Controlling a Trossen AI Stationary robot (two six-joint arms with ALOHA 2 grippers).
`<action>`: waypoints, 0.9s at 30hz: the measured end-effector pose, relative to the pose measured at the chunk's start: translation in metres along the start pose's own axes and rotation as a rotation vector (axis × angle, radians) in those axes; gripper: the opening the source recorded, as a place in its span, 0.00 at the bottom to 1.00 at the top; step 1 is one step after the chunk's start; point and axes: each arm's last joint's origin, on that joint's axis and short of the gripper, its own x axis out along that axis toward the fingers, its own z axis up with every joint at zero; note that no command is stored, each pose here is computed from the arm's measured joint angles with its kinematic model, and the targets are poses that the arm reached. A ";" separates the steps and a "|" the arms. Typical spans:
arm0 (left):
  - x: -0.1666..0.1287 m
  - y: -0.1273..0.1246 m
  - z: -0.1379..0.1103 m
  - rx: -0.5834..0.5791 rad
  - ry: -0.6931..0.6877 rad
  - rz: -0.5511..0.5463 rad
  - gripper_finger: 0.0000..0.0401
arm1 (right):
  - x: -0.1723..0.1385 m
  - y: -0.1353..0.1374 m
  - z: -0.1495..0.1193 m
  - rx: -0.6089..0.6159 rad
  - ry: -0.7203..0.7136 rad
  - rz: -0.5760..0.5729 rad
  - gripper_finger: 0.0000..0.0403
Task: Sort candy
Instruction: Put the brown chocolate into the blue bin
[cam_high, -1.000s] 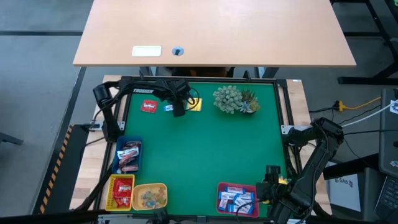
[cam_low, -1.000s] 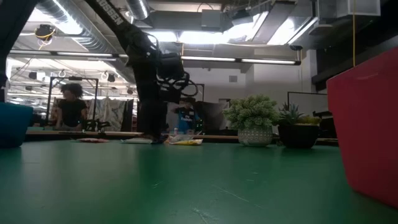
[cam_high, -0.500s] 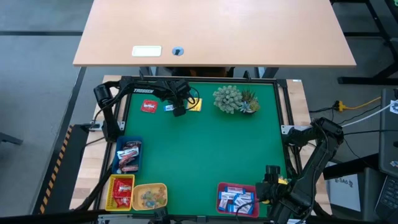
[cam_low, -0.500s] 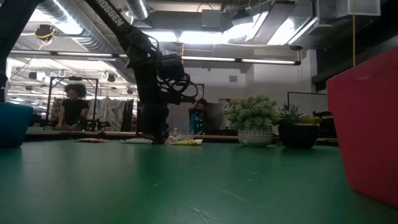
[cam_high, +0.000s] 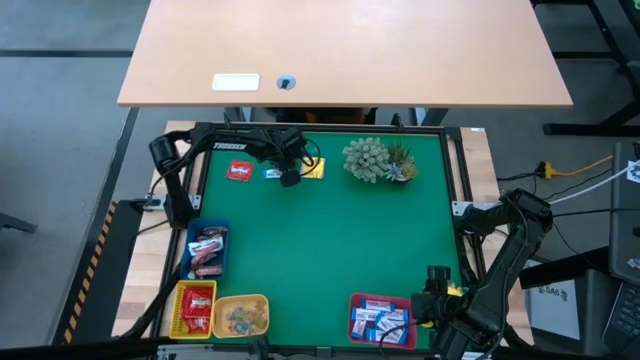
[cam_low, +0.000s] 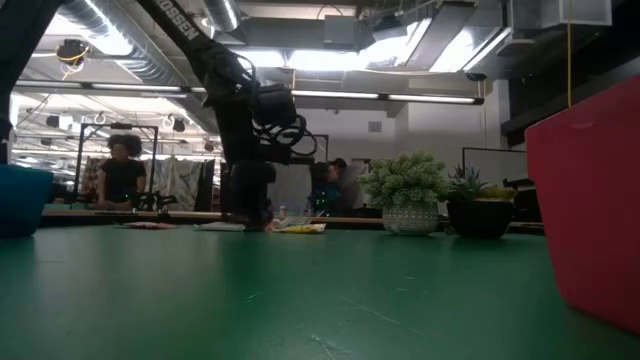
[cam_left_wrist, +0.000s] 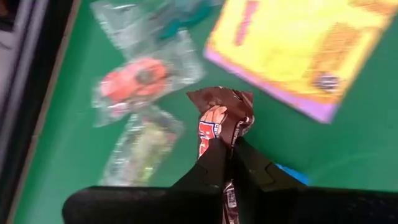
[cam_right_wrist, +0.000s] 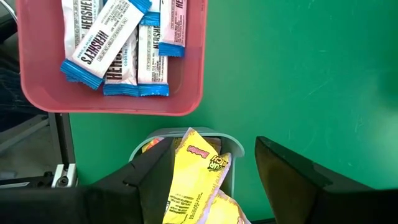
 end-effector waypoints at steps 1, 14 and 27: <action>-0.002 -0.001 0.000 0.001 -0.006 -0.018 0.00 | 0.000 0.000 0.000 0.000 0.000 0.001 0.55; -0.069 -0.039 0.002 -0.002 -0.129 -0.219 0.00 | 0.000 0.001 0.001 0.003 -0.008 0.014 0.55; -0.180 -0.111 -0.057 0.040 -0.018 -0.566 0.00 | -0.001 0.009 0.006 0.022 -0.056 0.091 0.55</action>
